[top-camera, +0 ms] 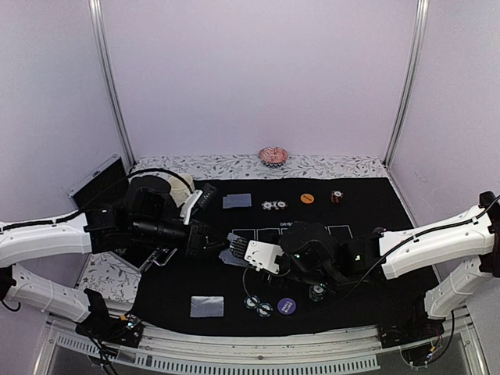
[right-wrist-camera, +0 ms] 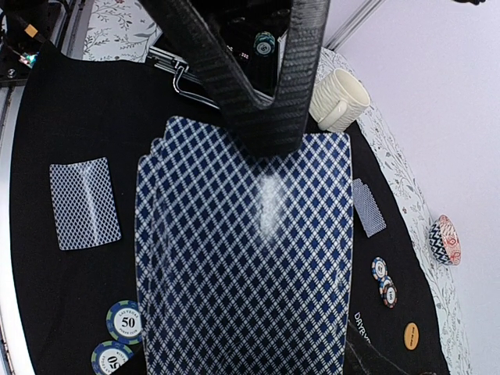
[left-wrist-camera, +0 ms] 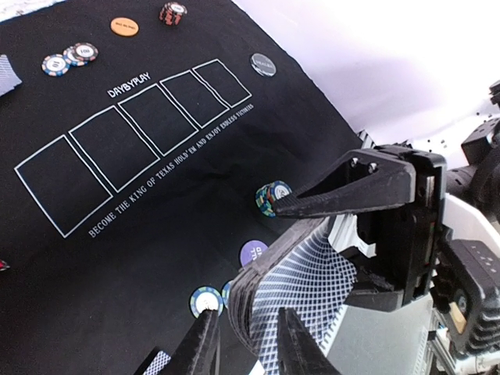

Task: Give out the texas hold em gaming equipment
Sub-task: Pick up the poker card from the face-down deck piles.

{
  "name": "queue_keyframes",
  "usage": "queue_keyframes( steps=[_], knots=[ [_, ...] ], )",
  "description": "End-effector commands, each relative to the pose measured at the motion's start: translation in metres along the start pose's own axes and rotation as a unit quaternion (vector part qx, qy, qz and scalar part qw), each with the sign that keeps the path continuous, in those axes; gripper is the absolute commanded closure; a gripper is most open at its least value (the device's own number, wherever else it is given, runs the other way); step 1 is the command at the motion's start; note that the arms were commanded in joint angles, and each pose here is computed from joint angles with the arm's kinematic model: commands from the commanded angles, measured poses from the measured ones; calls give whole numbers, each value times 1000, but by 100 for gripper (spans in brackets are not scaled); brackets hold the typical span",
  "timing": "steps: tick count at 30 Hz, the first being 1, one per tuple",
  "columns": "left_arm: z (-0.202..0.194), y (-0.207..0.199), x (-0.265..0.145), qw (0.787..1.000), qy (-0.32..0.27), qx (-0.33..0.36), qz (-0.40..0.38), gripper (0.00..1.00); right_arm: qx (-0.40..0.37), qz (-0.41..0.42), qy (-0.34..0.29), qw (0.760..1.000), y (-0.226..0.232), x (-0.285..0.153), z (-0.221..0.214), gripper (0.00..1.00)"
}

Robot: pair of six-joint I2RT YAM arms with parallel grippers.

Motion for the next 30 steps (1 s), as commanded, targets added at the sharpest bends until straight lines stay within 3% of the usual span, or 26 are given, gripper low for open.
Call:
queue_keyframes(
  steps=[1, 6, 14, 19, 30],
  knots=[
    [-3, 0, 5, 1000, 7, -3, -18, 76, 17, -8, -26, 999, -5, -9, 14, 45],
    [-2, -2, 7, 1000, 10, -2, -26, 85, 16, -11, -24, 1000, -6, -9, 13, 45],
    [1, -2, 5, 1000, 7, 3, -23, 87, 15, -13, -20, 1000, -6, -9, 10, 45],
    [1, -4, 4, 1000, 8, 3, -25, 100, 14, -16, -19, 1000, -7, -10, 10, 45],
    [5, -8, -7, 1000, -3, 10, -26, 100, 13, -26, -11, 1000, -10, -11, 1, 45]
  ],
)
Point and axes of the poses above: each gripper's point midway between its finger pads, its own x axis out along the fingers, its own y axis along the line the jaws close on, z = x × y, the point moved 3 cm from there along -x, back along the fingers, and after that the axes turned 12 degrees about x, right-handed, at the moved point
